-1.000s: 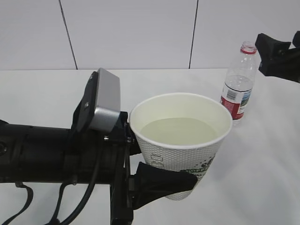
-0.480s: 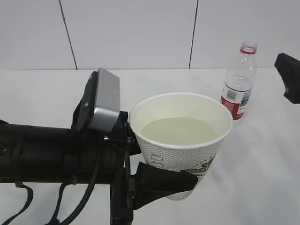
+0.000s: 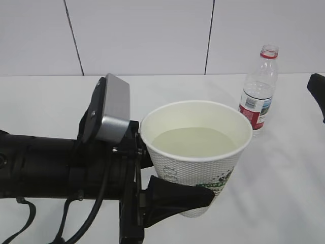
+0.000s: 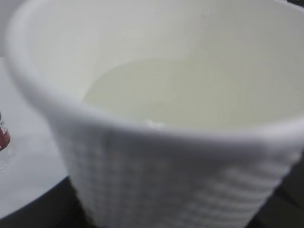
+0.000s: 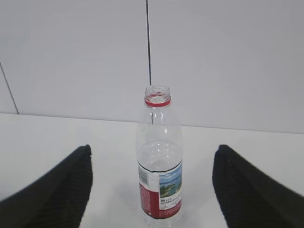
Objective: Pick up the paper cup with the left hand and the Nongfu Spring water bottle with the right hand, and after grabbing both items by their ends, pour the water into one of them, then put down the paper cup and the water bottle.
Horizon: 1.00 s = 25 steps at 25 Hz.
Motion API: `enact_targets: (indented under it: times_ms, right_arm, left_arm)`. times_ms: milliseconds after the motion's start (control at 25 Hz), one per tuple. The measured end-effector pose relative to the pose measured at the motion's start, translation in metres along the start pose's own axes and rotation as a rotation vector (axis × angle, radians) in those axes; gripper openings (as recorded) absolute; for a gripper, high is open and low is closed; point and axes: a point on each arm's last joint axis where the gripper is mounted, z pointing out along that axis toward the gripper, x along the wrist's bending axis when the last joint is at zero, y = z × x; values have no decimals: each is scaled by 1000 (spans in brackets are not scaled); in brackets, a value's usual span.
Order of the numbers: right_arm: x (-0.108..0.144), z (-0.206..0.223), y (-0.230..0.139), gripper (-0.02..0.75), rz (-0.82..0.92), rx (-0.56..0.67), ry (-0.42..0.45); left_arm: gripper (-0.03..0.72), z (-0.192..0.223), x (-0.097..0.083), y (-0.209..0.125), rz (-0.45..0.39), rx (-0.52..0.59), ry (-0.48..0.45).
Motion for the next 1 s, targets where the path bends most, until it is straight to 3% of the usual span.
enact_targets:
  times_ms: [480,640,1000]
  right_arm:
    - [0,-4,3,589,-2,-10,4]
    - [0,-4,3,588,-2,-10,4]
    - [0,-4,3,588,-2,-8,4]
  left_arm:
    - [462,0,1,1,-11,-8,11]
    - [462,0,5,4,-57,-44,59]
    - [462,-2,17,9,-42,-109,190]
